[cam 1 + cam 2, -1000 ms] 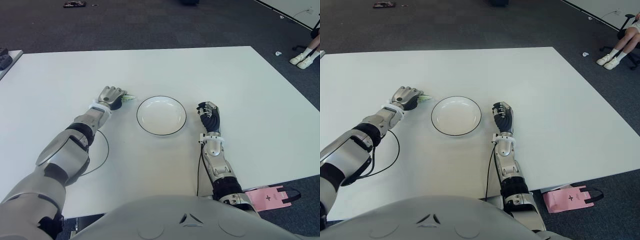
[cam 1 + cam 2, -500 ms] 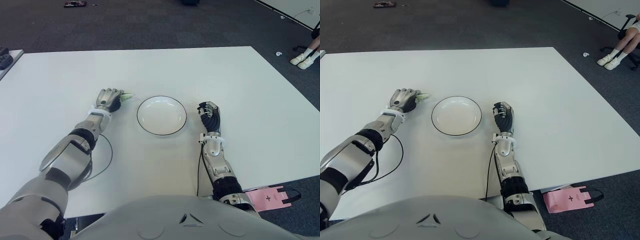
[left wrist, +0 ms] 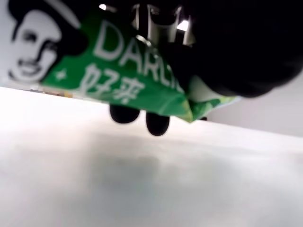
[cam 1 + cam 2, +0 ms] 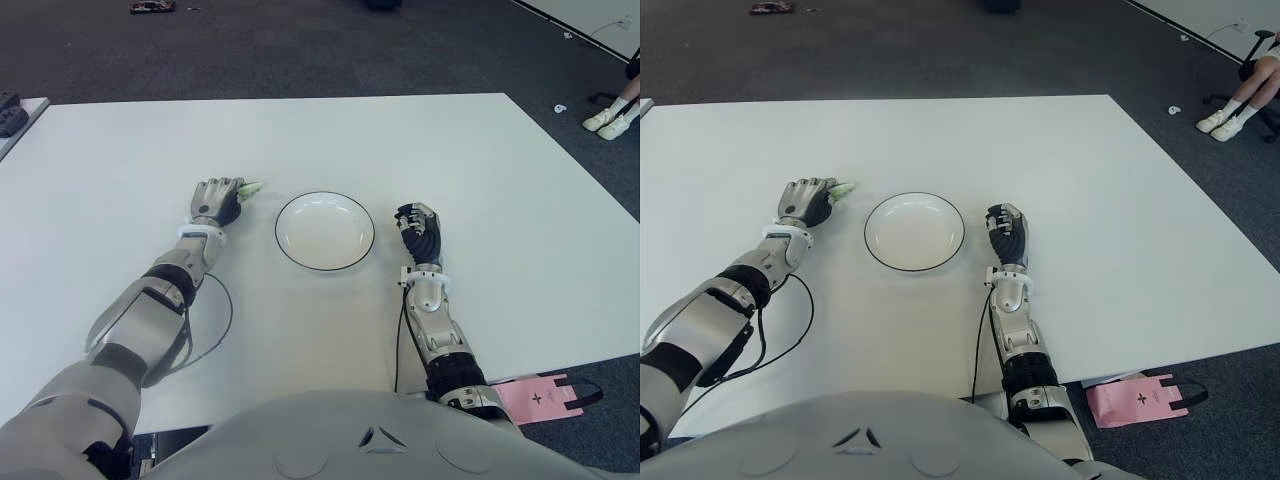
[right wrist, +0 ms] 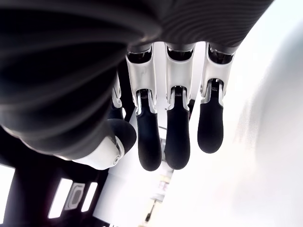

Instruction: Put the toothpaste on the table into the plate.

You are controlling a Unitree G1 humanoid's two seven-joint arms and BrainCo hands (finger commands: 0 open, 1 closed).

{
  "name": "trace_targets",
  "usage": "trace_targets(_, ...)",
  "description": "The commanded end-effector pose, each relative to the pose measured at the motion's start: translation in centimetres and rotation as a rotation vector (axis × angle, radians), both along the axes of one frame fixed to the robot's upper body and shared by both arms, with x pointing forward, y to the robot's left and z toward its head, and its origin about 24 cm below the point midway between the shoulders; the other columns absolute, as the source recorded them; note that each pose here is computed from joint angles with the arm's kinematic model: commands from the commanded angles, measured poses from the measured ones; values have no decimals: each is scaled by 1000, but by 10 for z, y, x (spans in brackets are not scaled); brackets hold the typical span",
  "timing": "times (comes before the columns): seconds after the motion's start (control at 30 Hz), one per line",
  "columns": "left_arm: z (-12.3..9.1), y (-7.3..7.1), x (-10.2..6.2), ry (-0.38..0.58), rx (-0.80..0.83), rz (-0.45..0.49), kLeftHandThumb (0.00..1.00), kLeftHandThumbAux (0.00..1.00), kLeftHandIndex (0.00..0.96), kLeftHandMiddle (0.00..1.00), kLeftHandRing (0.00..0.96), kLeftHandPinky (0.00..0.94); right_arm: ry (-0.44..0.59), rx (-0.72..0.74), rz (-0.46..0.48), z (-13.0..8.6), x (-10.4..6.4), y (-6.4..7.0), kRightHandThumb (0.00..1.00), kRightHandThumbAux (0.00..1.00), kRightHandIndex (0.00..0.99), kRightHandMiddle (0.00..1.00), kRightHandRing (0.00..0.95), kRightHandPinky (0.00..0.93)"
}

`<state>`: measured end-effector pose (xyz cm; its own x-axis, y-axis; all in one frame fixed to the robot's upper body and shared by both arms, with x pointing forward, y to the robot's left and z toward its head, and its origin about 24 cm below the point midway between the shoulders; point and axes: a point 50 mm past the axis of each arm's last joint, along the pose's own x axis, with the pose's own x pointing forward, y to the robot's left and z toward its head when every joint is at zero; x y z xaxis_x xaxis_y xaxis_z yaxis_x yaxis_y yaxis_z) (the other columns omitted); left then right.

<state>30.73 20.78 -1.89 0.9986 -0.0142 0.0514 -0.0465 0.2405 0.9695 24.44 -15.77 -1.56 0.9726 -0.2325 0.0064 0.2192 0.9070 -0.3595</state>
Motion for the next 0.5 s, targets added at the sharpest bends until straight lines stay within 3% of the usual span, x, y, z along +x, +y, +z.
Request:
trace_targets(0.03, 17, -10, 11, -116, -39, -11, 851, 671, 393, 533, 855, 794, 203, 0, -38, -41, -30, -6, 706, 731, 423, 504, 516, 531)
trace_targets(0.5, 52, -31, 20, -354, -74, -105, 851, 669, 396, 539, 874, 859, 209, 22, -29, -41, -28, -3, 706, 732, 422, 506, 513, 516)
